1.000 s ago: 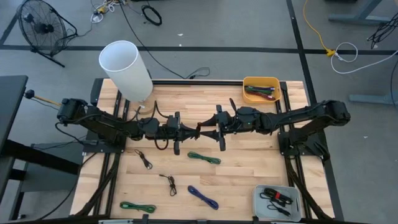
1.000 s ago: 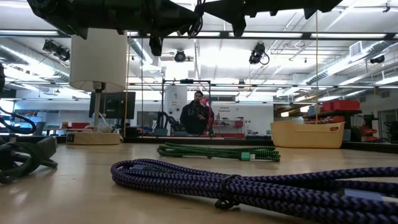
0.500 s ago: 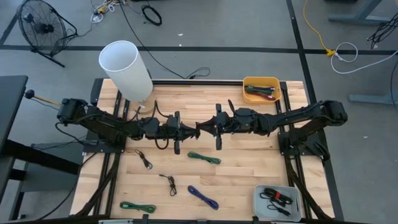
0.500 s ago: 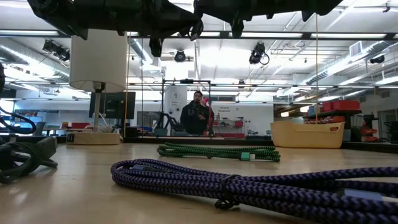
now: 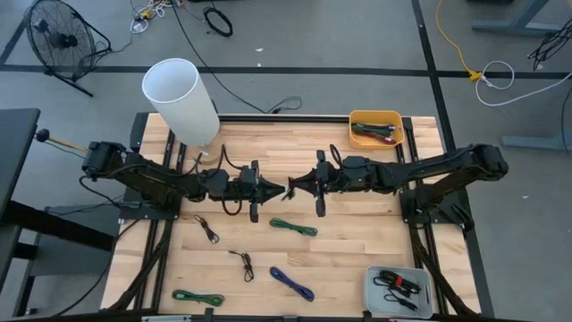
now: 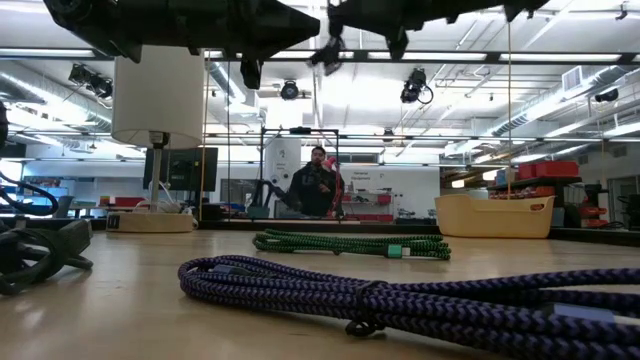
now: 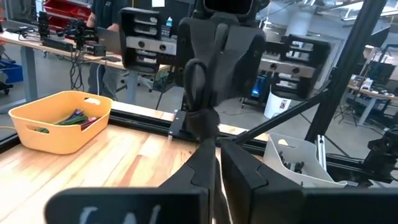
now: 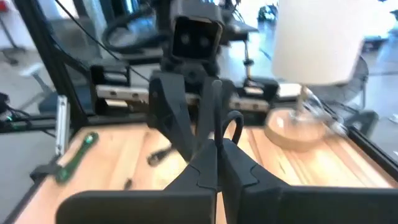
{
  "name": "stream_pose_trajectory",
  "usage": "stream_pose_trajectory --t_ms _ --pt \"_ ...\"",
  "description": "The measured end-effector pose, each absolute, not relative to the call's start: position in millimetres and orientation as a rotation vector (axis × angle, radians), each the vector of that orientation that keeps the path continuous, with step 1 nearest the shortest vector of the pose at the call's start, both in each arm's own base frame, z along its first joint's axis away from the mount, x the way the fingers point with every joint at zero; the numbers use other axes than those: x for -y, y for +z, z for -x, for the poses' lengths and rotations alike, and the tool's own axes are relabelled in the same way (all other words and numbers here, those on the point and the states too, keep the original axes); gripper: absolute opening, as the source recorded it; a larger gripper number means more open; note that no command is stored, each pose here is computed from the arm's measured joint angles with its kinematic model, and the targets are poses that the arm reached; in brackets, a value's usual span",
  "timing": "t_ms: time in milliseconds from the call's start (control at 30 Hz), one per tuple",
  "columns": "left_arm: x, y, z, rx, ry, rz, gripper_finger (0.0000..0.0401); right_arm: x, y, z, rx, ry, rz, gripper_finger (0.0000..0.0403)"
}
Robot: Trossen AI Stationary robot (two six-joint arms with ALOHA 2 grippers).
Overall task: Pick & Place USB Port
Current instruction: Put the black USB cable into the gray bin
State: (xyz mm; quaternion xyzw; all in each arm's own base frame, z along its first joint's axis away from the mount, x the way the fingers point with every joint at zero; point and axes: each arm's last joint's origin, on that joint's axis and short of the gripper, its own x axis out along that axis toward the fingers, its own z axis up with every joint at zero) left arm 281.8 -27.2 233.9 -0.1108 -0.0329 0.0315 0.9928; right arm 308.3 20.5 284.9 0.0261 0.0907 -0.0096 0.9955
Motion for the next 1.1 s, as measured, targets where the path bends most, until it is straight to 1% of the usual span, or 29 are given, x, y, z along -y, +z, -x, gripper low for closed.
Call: stream_pose_trajectory --t_ms 100,233,333,533,700,800,967,1100 --pt "27 234 -282 0.067 0.071 0.222 0.0031 -23 292 -296 -0.215 -0.064 -0.045 0.0001" --pt "27 234 -282 0.065 0.079 0.222 0.0032 -31 297 -275 -0.312 -0.028 -0.112 0.0001" --pt "27 233 -282 0.063 0.079 0.221 0.0032 -42 298 -254 -0.430 0.016 -0.205 0.0000" --pt "27 233 -282 0.058 0.080 0.225 0.0032 -73 290 -208 -0.759 0.146 -0.438 0.0000" --pt "27 233 -282 0.053 0.080 0.232 0.0032 -104 284 -185 -0.982 0.244 -0.612 0.0000" --pt "27 232 -282 0.048 0.081 0.231 0.0032 -124 279 -175 -1.115 0.314 -0.675 0.0000" --pt "27 232 -282 0.044 0.079 0.249 0.0032 -155 263 -162 -1.306 0.263 -0.740 0.0000" --pt "27 232 -282 0.041 0.060 0.250 0.0032 -178 246 -155 -1.409 0.228 -0.684 0.0000"
